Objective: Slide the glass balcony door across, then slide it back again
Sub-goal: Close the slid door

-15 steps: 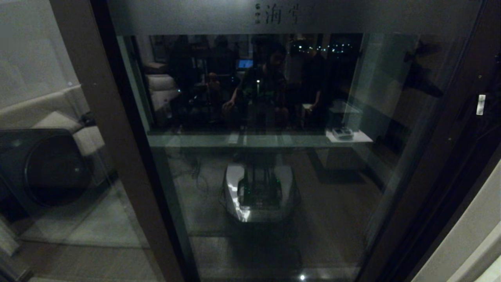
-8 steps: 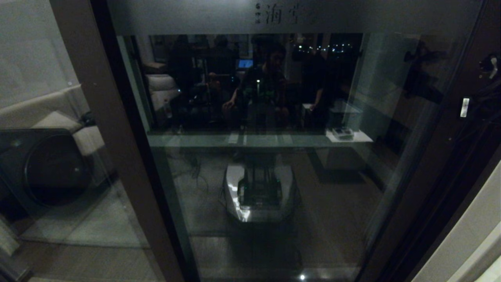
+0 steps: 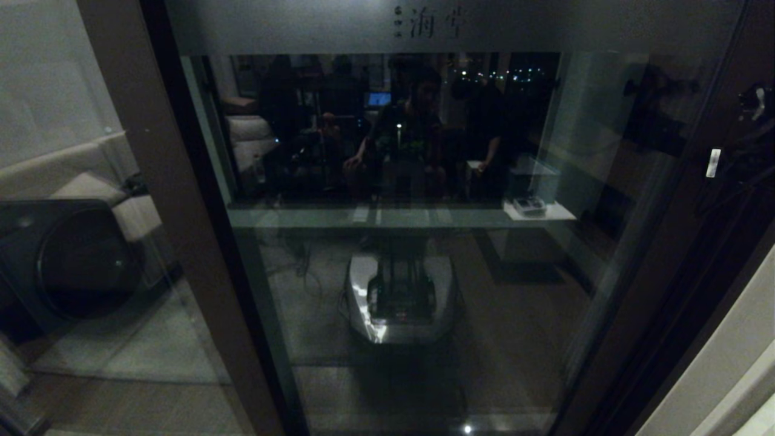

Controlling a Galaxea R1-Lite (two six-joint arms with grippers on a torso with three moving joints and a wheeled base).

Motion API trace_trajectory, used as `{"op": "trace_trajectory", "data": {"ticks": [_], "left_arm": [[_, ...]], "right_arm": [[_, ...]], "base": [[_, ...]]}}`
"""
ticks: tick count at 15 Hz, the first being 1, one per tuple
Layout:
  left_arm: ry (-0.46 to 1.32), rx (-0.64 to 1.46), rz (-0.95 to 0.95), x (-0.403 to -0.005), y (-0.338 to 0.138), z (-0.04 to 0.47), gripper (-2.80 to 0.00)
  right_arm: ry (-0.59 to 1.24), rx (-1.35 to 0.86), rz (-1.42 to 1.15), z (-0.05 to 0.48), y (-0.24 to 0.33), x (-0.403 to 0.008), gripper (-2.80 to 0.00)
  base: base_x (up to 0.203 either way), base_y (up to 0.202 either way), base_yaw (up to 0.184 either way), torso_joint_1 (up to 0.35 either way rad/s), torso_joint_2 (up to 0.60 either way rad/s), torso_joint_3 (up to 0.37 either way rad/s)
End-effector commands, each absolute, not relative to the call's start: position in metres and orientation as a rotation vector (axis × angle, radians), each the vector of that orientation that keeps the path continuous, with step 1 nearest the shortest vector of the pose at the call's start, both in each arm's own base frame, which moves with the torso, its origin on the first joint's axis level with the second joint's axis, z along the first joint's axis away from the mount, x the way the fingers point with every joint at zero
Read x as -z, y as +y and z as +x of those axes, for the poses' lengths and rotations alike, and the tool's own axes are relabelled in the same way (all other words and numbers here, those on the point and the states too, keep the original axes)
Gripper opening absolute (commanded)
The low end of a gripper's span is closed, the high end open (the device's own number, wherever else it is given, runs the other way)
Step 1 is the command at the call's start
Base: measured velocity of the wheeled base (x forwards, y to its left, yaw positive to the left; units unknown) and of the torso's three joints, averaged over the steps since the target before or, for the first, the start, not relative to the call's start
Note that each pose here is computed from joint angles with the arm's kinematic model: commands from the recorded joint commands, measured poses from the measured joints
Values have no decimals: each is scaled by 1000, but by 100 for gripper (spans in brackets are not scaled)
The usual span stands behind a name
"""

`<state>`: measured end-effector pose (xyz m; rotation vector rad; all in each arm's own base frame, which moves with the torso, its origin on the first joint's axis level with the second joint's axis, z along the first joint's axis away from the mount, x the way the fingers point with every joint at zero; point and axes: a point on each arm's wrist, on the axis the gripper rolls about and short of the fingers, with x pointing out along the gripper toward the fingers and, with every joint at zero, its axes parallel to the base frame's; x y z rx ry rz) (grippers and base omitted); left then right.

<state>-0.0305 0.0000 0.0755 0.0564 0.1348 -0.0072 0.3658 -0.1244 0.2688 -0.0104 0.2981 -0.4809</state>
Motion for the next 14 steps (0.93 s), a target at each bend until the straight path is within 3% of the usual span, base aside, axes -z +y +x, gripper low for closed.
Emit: {"op": "trace_trajectory", "data": {"ticks": [1, 14], "left_arm": [[138, 7, 57, -75, 0, -30, -280], [136, 7, 57, -75, 0, -30, -280]], "right_arm": [[303, 477, -10, 375, -127, -260, -280], [243, 494, -15, 387, -135, -254, -280]], "base": [[0, 0, 0, 0, 0, 0], [0, 0, 0, 0, 0, 0]]}}
